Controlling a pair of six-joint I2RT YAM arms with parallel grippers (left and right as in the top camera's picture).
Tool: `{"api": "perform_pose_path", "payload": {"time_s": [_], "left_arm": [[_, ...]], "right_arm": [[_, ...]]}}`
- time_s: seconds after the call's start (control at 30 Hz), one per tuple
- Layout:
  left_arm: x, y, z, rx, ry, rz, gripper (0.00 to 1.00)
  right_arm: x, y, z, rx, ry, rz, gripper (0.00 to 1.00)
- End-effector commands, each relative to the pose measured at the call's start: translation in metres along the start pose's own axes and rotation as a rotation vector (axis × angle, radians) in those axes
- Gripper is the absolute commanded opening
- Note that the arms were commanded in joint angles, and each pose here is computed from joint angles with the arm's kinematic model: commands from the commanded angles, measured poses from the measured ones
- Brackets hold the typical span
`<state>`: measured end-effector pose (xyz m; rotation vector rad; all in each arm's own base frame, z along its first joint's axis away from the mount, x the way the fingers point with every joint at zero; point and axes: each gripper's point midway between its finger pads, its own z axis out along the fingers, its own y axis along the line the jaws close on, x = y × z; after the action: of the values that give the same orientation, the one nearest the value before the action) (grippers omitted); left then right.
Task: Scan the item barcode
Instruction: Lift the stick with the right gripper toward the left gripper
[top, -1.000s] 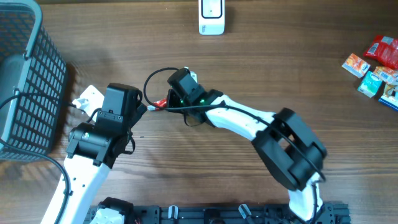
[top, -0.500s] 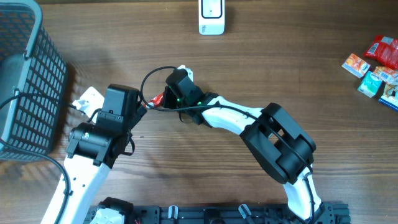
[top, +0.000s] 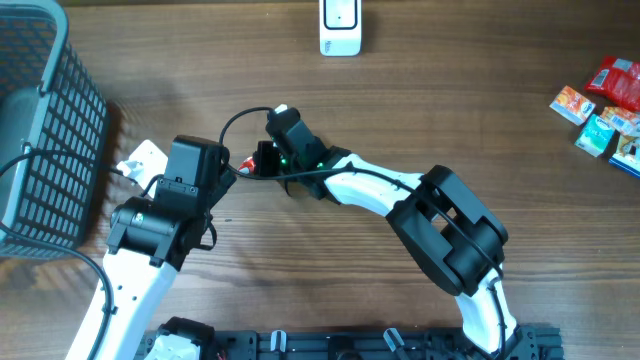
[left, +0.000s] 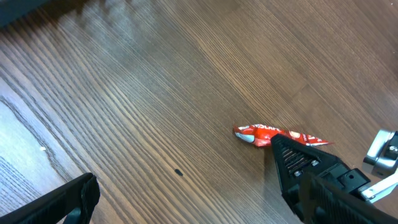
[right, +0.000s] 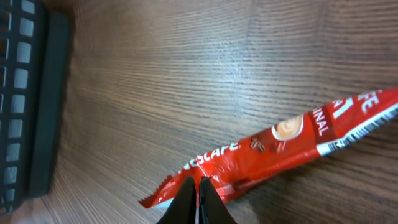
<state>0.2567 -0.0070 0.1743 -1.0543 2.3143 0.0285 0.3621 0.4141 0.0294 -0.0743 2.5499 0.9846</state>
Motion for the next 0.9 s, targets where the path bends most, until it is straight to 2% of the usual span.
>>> {"api": "perform_pose_path", "payload": {"time_s": [0.0,0.47,0.7,0.87], "left_arm": [[-0.004,-0.001,-0.001,-0.001,-0.008,0.003,1.0],[-0.004,-0.001,-0.001,-0.001,-0.008,0.003,1.0],[-0.004,-0.001,-0.001,-0.001,-0.009,0.002,1.0],[-0.004,-0.001,-0.001,-0.002,-0.009,0.003,1.0]], "right_arm": [[-0.002,0.007,0.002,-0.02,0.005,-0.028,0.05],[0.027,0.026,0.022,-0.068,0.026,-0.039,0.05],[0.037,0.011,0.031,-0.03,0.048,-0.065,0.05],[0.03,-0.02,0.027,0.078,0.051,-0.027,0.04]]}}
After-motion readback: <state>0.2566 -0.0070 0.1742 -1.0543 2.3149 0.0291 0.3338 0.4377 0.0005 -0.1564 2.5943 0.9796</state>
